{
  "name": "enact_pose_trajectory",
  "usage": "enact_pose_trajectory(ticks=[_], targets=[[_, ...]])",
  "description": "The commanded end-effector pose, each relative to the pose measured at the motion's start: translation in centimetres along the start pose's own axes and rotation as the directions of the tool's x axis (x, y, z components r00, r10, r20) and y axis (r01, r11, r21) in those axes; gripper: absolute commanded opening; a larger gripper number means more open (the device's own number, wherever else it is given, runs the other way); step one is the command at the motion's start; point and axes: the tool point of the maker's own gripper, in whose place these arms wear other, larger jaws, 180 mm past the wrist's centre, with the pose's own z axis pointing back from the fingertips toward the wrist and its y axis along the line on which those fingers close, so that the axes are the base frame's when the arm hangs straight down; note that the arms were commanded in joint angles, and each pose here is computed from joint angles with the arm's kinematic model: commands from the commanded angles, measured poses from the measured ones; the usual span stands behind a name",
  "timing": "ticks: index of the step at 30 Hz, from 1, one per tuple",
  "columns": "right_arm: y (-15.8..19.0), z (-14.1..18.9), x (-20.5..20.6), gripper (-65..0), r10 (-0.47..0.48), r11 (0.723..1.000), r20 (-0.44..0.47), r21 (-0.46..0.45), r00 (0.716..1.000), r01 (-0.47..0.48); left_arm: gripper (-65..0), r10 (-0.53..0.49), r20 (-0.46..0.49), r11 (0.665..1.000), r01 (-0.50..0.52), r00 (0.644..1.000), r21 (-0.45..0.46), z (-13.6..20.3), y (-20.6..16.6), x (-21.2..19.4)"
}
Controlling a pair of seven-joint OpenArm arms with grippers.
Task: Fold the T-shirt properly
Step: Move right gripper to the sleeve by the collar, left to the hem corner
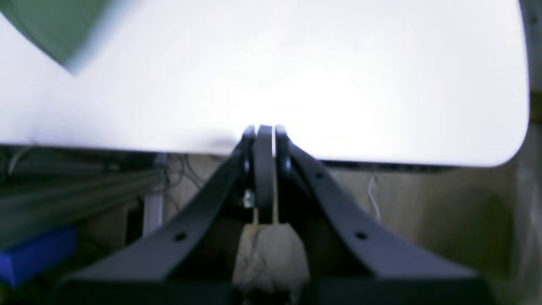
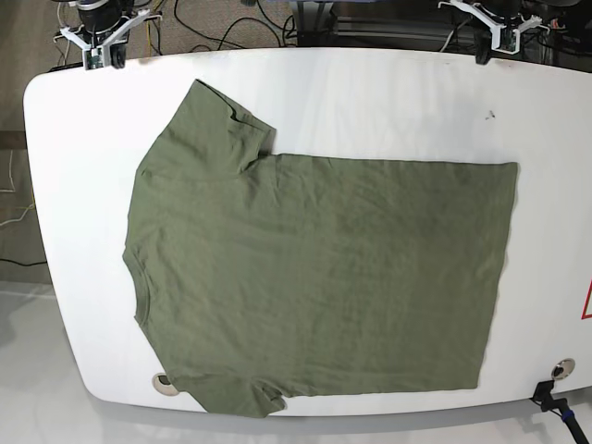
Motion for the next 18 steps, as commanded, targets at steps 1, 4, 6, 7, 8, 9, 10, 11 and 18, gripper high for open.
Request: enact_pose_trajectory(ticks=[1,4,6,7,8,9,10,11,18], targets=[[-0.2,0.9,2.7,-65.0,0.038,0.999,0.011,-0.015,0.999,-0.038,-65.0,-0.017,0.080,0.999,0.015,0.997,0.033,0.5,1.3,2.9],[-0.1,1.5,6.2,-65.0,0.067,0.997,0.060,-0.026,0.996,-0.066,-65.0,-0.003,0.176,0.997,-0.009,0.984,0.072,0.5,3.0,6.9],[0.0,1.8,8.7,-65.0,0.089,0.996,0.116,-0.032,0.989,-0.086,-65.0,-0.005,0.237,0.995,-0.018,0.971,0.096,0.6,4.1,9.5],[0.1,1.8,9.6,-64.1,0.095,0.995,0.137,-0.034,0.986,-0.091,-64.7,-0.002,0.261,0.994,-0.025,0.965,0.103,0.6,4.4,10.4],[0.2,1.8,10.4,-62.0,0.100,0.995,0.157,-0.034,0.982,-0.096,-63.8,-0.012,0.286,0.994,-0.020,0.958,0.109,0.7,4.6,11.5],[0.3,1.7,11.0,-59.3,0.104,0.995,0.167,-0.032,0.980,-0.100,-62.1,-0.014,0.299,0.993,-0.022,0.954,0.116,0.8,4.9,12.2],[0.1,1.5,11.3,-56.4,0.107,0.994,0.172,-0.033,0.979,-0.103,-59.4,-0.013,0.303,0.993,-0.023,0.953,0.116,0.8,5.0,12.6],[0.1,1.4,11.6,-54.2,0.113,0.994,0.173,-0.035,0.978,-0.108,-55.3,-0.020,0.297,0.993,-0.014,0.955,0.113,0.8,4.9,12.7],[-0.4,0.8,12.5,-52.9,0.109,0.994,0.145,-0.040,0.983,-0.104,-38.7,-0.011,0.295,0.998,-0.010,0.955,0.068,0.6,4.0,13.5]])
